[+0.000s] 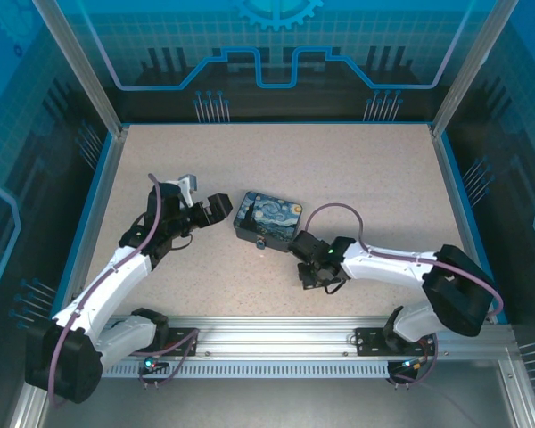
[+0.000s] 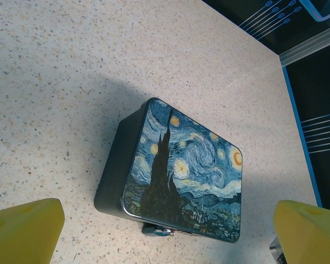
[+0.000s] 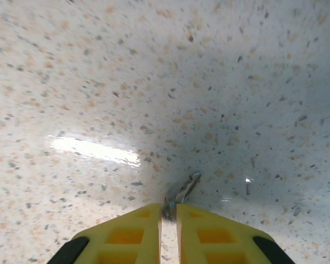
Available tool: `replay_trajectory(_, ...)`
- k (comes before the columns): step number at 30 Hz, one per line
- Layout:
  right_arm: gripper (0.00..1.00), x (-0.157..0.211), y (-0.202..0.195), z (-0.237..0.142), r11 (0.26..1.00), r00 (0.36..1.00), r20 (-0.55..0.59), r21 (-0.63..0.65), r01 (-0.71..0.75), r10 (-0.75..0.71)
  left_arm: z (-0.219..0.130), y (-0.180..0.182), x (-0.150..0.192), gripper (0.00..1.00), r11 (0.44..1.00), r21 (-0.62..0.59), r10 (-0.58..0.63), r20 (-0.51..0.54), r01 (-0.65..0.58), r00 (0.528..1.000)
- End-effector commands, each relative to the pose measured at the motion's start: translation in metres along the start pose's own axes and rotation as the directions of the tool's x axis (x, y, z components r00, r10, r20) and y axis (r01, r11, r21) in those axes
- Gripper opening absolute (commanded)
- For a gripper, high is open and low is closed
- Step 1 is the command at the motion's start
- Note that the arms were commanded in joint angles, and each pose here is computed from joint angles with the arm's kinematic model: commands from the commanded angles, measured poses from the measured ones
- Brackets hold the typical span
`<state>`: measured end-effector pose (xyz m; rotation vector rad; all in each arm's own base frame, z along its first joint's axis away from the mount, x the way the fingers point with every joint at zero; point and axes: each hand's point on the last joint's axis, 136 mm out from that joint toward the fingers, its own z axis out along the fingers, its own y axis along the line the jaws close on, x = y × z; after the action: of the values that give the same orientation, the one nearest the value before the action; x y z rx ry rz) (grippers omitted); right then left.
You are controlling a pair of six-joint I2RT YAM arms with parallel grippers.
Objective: Unlock the padlock with the key
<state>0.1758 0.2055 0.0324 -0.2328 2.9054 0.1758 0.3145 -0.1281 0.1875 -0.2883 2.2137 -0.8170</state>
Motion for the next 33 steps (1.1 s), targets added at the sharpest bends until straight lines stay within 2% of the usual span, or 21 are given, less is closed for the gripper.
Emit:
replay_trajectory(1, 0.15, -0.009, 0.001, -0.007, 0.998, 0.997, 0.054, -0.02, 0.054, -0.053, -0.003, -0.011, 0.002, 0.99, 0.999, 0.044, -0.007, -0.036, 0.009, 0.999)
replay_trajectory(8, 0.15, -0.029, 0.007, -0.016, 0.994, 0.991, 0.097, -0.045, 0.099, -0.095, -0.005, -0.012, 0.007, 0.99, 0.998, 0.059, -0.024, -0.053, 0.027, 0.998)
replay_trajectory(14, 0.19, -0.011, -0.011, -0.006, 1.0, 1.0, -0.007, 0.016, 0.012, -0.012, -0.006, -0.011, 0.006, 0.99, 0.999, 0.049, -0.015, -0.047, 0.018, 0.999)
replay_trajectory(17, 0.26, -0.003, -0.009, 0.004, 1.0, 0.999, -0.032, -0.017, -0.006, 0.006, -0.006, -0.011, 0.005, 0.99, 0.999, 0.048, -0.012, -0.042, 0.014, 0.999)
replay_trajectory(19, 0.27, 0.0, -0.007, 0.009, 0.999, 0.999, -0.052, -0.034, -0.005, 0.003, -0.006, -0.011, 0.004, 0.99, 0.999, 0.048, -0.011, -0.043, 0.013, 0.999)
replay_trajectory(33, 0.22, 0.004, -0.007, 0.02, 0.999, 0.995, -0.095, -0.013, 0.03, -0.031, -0.005, -0.008, 0.006, 0.99, 0.999, 0.037, -0.01, -0.045, 0.012, 0.999)
